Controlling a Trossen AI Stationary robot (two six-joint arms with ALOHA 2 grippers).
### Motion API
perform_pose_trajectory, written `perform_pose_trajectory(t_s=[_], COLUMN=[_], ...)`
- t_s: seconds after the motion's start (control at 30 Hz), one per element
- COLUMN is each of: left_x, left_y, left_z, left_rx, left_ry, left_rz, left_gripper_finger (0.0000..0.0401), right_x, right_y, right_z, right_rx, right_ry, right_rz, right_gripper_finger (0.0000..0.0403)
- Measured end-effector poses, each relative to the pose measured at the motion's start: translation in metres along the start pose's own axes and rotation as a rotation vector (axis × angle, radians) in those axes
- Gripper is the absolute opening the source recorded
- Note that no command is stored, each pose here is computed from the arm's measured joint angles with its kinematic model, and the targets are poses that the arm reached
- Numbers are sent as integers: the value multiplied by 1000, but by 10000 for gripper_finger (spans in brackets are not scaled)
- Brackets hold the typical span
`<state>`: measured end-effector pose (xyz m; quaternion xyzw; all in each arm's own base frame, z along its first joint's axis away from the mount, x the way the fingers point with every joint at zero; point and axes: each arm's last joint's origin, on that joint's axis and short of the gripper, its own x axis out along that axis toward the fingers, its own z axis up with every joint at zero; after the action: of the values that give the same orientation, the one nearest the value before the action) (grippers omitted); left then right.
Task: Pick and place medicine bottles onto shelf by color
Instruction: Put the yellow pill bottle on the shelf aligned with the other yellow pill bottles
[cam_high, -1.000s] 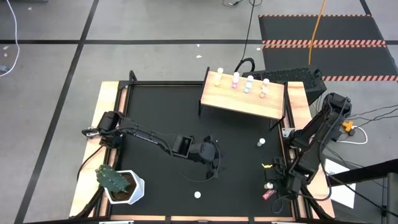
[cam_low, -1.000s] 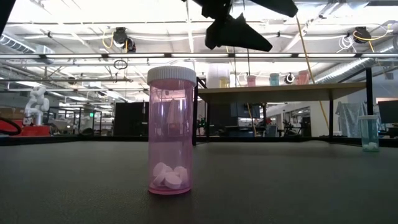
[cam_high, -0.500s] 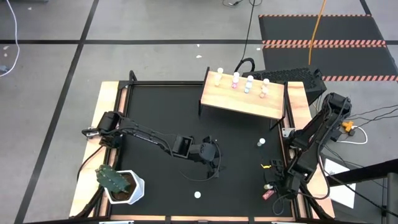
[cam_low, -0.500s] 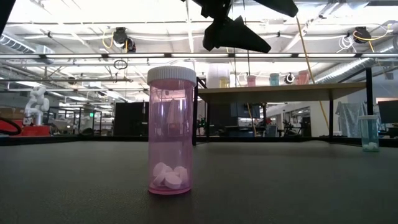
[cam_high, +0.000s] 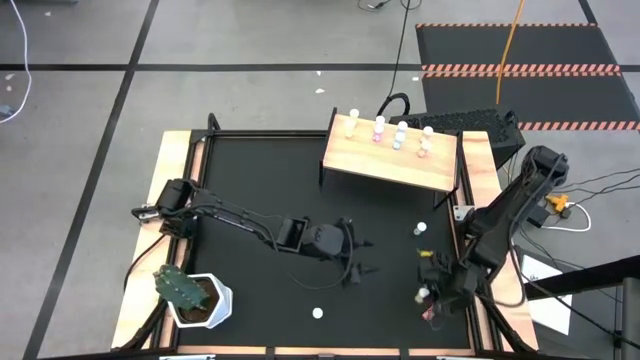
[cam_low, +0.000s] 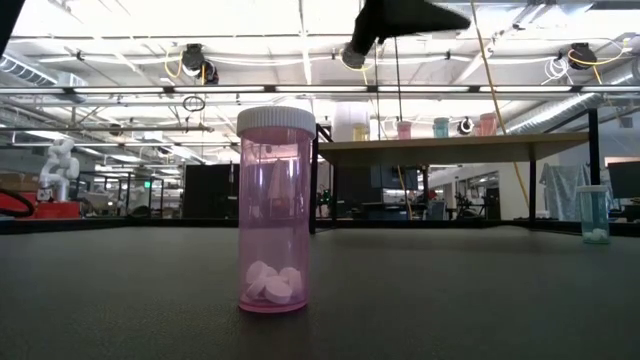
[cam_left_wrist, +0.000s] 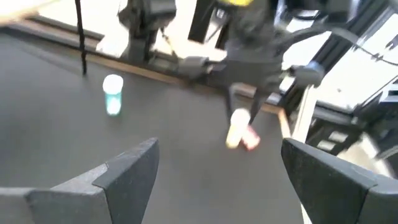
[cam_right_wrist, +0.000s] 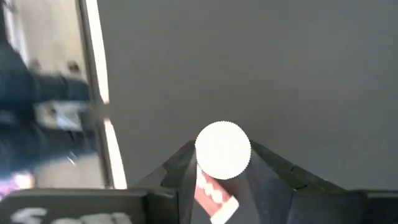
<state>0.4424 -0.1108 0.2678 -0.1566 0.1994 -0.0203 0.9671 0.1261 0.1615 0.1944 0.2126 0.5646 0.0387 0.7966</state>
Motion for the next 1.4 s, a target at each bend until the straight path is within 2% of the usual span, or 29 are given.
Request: perform_pose_trajectory(t_s=[0.23, 0.37, 0.5, 0.67, 0.8, 0.87, 1.0, 1.17, 1.4], left_x=[-1, 1, 6, 14, 15, 15, 14, 14, 14], left_y=[-2, 0, 7, 12, 15, 15, 14, 14, 14], left_z=[9, 5, -9, -16, -24, -25, -24, -25, -25], left_rx=[65, 168, 213, 217, 211, 189, 161, 162, 141], left_ry=[-75, -39, 44, 57, 116, 123, 113, 121, 115], left_rz=[-26, -1, 102, 147, 178, 183, 183, 182, 181], left_gripper_finger=[337, 337, 337, 337, 337, 337, 337, 337, 335], right_x=[-24, -28, -21, -14, -7, -5, -11, -27, -56], right_y=[-23, -41, -56, -63, -72, -74, -69, -62, -63], right_z=[37, 56, 75, 98, 105, 105, 107, 116, 117], right_rx=[157, 115, 24, 4, 8, 7, 19, 54, 81], right_ry=[-145, -270, -314, -368, -337, -298, -318, -439, -583], right_rz=[40, -65, -189, -163, -195, -178, -74, 70, 159], right_gripper_finger=[112, 113, 114, 115, 115, 115, 115, 115, 115])
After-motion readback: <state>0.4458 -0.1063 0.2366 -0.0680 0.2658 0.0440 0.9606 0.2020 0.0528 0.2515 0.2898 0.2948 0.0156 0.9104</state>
